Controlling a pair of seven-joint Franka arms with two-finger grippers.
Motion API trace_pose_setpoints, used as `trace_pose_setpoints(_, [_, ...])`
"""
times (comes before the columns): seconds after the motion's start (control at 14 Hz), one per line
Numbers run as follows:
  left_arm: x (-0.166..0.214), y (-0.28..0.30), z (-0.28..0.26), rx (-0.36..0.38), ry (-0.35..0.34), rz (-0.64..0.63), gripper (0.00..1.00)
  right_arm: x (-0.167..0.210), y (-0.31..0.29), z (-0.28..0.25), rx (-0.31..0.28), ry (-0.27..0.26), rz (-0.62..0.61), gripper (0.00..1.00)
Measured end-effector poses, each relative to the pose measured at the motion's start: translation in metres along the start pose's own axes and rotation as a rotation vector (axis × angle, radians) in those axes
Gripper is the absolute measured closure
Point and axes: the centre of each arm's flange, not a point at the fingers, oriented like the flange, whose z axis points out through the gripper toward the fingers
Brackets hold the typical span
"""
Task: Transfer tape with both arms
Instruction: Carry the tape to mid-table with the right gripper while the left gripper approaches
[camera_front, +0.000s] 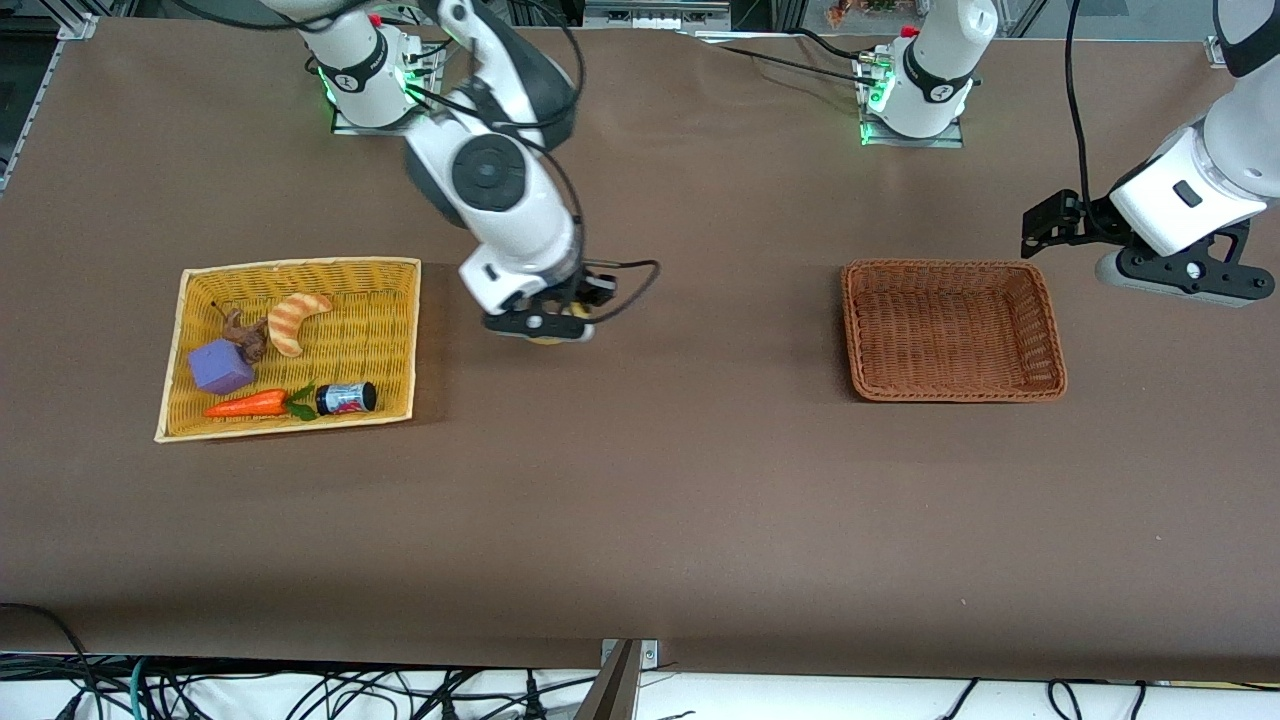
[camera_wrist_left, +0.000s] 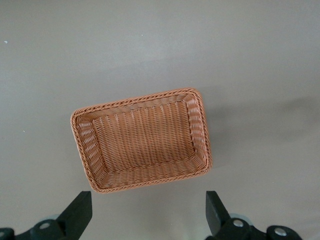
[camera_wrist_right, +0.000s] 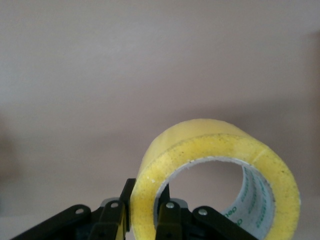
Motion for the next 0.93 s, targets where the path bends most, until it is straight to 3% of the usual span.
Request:
trace_pose_setpoints(0.21, [0.001, 0.000, 0.002, 0.000, -0.006, 0.001, 0.00, -0.015, -0.042, 0.048, 0.032, -0.016, 0.035, 0.78])
trace_pose_setpoints(0.5, [0.011, 0.000, 0.022, -0.003, -0.048, 0.001, 0.00, -0.031, -0.058, 0.112, -0.002, -0.006, 0.004, 0.78])
trace_pose_setpoints(0.71, [0.018, 0.003, 0.055, -0.010, -0.158, 0.007, 0.00, -0.031, -0.057, 0.146, -0.020, -0.009, -0.012, 0.78])
trace_pose_setpoints(0.93, [0.025, -0.001, 0.078, -0.014, -0.213, 0.002, 0.00, -0.028, -0.054, 0.169, -0.021, -0.005, -0.019, 0.78])
